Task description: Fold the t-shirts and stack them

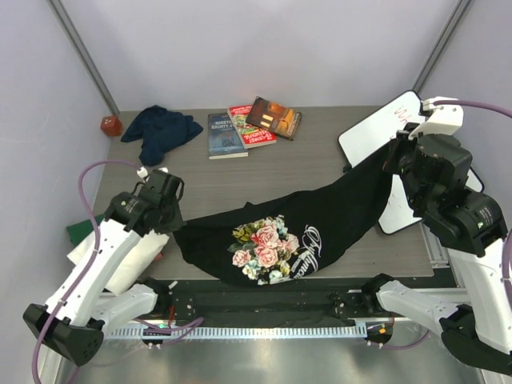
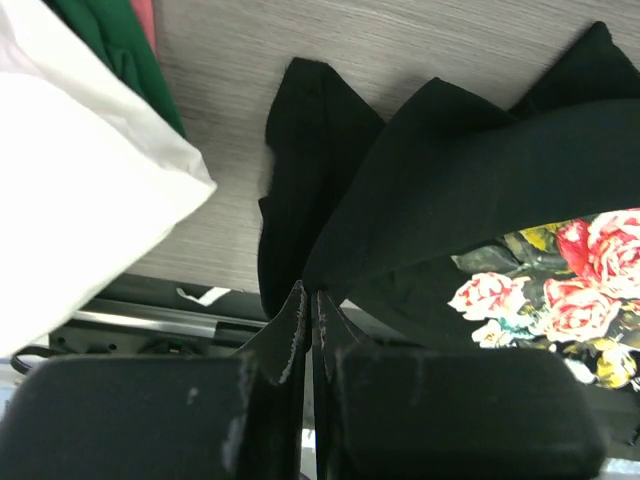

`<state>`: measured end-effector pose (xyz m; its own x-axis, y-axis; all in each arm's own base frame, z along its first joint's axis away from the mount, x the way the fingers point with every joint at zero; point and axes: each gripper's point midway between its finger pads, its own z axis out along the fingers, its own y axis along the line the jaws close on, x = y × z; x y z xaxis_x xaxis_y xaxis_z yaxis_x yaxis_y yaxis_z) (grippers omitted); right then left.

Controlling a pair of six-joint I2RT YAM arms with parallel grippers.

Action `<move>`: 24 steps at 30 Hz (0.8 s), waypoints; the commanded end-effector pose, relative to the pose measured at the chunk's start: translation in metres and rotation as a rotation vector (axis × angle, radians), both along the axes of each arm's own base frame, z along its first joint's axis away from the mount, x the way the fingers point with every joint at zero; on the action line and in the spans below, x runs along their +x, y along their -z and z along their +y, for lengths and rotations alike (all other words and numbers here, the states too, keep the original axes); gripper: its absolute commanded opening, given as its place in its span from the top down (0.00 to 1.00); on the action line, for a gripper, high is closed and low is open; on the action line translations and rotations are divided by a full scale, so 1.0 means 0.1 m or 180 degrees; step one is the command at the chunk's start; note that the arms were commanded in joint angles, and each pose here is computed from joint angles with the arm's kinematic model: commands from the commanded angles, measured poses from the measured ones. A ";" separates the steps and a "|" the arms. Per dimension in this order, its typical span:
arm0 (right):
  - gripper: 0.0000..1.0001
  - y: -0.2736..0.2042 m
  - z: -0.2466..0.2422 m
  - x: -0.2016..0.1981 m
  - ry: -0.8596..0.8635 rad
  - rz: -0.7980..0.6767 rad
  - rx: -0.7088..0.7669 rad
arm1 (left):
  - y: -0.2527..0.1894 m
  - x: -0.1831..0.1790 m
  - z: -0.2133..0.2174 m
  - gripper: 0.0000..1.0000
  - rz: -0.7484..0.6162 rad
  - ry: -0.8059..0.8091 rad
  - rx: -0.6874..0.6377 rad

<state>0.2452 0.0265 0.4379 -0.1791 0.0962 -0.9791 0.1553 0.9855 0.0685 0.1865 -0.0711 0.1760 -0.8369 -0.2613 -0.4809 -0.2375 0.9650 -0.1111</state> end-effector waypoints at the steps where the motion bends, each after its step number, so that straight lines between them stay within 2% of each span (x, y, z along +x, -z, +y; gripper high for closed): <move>1: 0.99 -0.01 0.04 0.01 -0.0040 -0.0057 0.0102 | -0.01 -0.15 -0.08 1.00 0.0190 -0.0035 -0.0203; 7: 0.99 0.03 0.07 0.04 -0.0053 -0.0020 0.0113 | 0.42 -0.29 -0.27 0.99 0.0589 0.0047 -0.0457; 9: 0.99 0.02 0.06 0.03 -0.0055 -0.0040 0.0116 | 0.56 -0.35 -0.30 0.87 0.0752 0.0025 -0.0478; 10: 0.99 0.01 0.06 0.03 -0.0052 -0.0039 0.0105 | 0.60 -0.34 -0.30 0.70 0.0764 0.0017 -0.0482; 13: 0.99 0.01 0.05 0.02 -0.0040 -0.0044 0.0095 | 0.54 -0.25 -0.27 0.66 0.0629 -0.0041 -0.0431; 18: 0.99 0.01 0.04 0.02 -0.0032 -0.0069 0.0098 | 0.23 -0.01 -0.23 0.52 0.0269 -0.0156 -0.0348; 21: 0.99 0.01 0.04 0.01 -0.0051 -0.0098 0.0123 | 0.11 0.21 -0.22 0.50 0.0028 -0.0251 -0.0310; 24: 0.99 -0.01 0.04 -0.01 -0.0065 -0.0139 0.0150 | 0.15 0.41 -0.22 0.53 -0.0082 -0.0338 -0.0223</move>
<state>0.2464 0.0318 0.4216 -0.2102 0.1018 -0.9723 0.1401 0.9874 0.0731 0.1936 -0.0960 0.1577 -0.8510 -0.3498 -0.3917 -0.2942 0.9354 -0.1961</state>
